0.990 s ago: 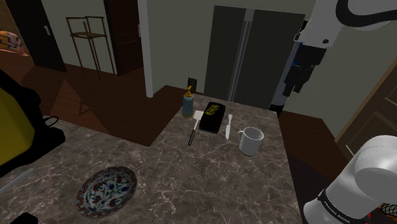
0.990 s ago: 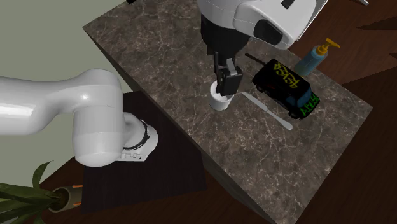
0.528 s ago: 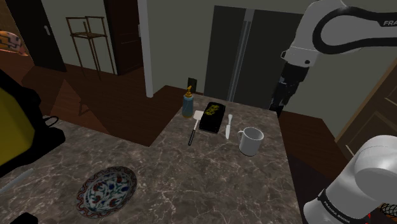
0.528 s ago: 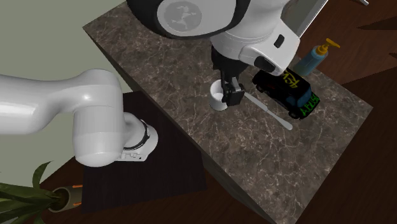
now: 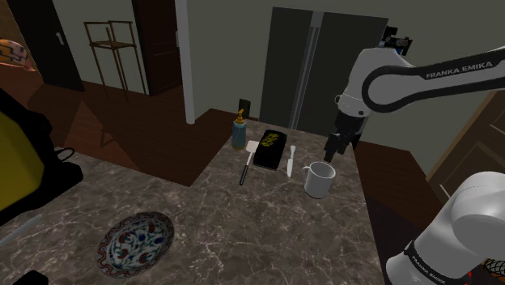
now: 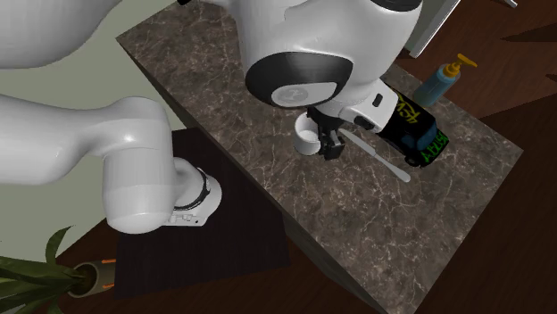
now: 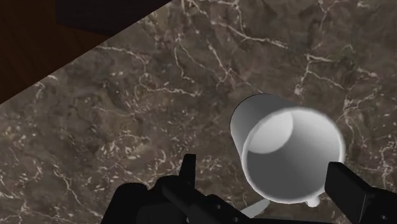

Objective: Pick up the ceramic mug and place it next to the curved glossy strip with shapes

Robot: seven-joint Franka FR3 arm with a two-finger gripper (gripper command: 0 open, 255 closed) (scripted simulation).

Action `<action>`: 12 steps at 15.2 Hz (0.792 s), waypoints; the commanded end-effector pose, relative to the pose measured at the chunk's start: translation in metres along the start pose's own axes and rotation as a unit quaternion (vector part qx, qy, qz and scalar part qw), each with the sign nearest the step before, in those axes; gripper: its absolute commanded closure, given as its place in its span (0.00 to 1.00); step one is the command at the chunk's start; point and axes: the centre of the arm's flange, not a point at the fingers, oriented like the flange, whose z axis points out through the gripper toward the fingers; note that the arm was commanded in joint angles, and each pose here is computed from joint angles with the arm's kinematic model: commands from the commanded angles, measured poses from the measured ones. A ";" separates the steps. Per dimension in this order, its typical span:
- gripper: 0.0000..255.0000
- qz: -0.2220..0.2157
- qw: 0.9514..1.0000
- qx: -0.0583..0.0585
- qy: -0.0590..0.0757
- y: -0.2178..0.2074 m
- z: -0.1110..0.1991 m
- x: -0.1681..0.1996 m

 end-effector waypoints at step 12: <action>0.00 -0.005 1.000 -0.001 0.001 0.002 0.072 0.010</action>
